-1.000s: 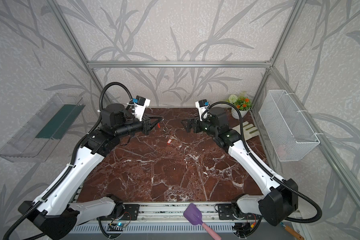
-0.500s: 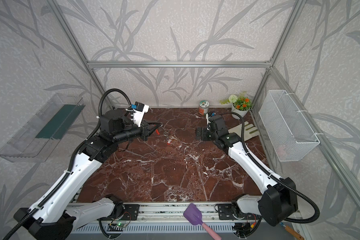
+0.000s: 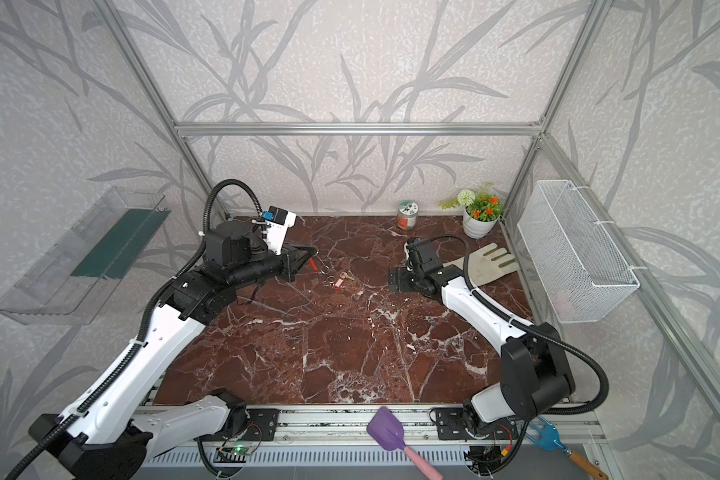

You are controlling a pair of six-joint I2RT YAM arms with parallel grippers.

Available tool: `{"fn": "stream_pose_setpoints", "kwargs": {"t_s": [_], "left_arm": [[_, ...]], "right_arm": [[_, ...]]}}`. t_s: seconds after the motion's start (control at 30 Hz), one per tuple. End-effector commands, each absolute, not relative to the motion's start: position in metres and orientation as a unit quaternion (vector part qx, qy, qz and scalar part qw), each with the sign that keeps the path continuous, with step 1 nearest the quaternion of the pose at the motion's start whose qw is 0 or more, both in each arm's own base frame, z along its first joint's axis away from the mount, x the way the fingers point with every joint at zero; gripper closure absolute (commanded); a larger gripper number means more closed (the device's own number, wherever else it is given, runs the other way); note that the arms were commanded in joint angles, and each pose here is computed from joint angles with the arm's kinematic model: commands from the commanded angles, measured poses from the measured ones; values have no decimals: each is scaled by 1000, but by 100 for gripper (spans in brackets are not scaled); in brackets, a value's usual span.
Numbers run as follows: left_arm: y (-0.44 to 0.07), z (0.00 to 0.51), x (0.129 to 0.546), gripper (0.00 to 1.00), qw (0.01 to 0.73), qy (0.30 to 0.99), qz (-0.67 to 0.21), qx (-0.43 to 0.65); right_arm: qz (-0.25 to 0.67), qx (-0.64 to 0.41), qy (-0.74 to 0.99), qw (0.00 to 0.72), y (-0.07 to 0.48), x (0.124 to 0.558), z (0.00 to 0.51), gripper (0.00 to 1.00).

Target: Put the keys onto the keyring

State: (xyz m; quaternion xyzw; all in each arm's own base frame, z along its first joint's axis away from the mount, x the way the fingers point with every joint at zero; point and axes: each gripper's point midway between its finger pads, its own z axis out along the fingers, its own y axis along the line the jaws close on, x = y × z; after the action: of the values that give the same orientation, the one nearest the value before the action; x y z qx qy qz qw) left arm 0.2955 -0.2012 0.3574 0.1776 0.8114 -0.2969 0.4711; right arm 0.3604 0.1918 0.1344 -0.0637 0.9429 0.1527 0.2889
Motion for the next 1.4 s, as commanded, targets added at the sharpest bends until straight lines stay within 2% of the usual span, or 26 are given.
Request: {"fn": "stream_pose_setpoints", "kwargs": {"t_s": [0.0,0.2,0.23,0.27,0.43,0.7,0.87,1.1,1.37], "left_arm": [[-190,371,294,100,491,810,-271,172],[-175,368,288,100,495,819,-244,157],[-174,369,287,100,496,819,-243,155],[-173,368,285,100,495,820,-242,154],[-167,367,278,100,492,824,-242,144],[-154,365,268,100,495,829,-225,132],[-149,363,263,100,495,831,-218,128],[-146,360,260,100,492,835,-213,126],[-145,358,258,100,491,835,-212,128]], "right_arm": [[184,-109,933,290,231,374,141,18],[223,-158,931,241,295,390,111,46],[237,-164,929,231,308,394,108,55],[242,-166,931,218,317,395,100,57],[241,-168,937,187,351,415,75,61],[227,-146,949,164,365,441,47,64],[234,-139,951,144,373,443,30,70],[233,-137,953,139,376,445,20,72],[213,-130,960,127,368,441,11,97]]}}
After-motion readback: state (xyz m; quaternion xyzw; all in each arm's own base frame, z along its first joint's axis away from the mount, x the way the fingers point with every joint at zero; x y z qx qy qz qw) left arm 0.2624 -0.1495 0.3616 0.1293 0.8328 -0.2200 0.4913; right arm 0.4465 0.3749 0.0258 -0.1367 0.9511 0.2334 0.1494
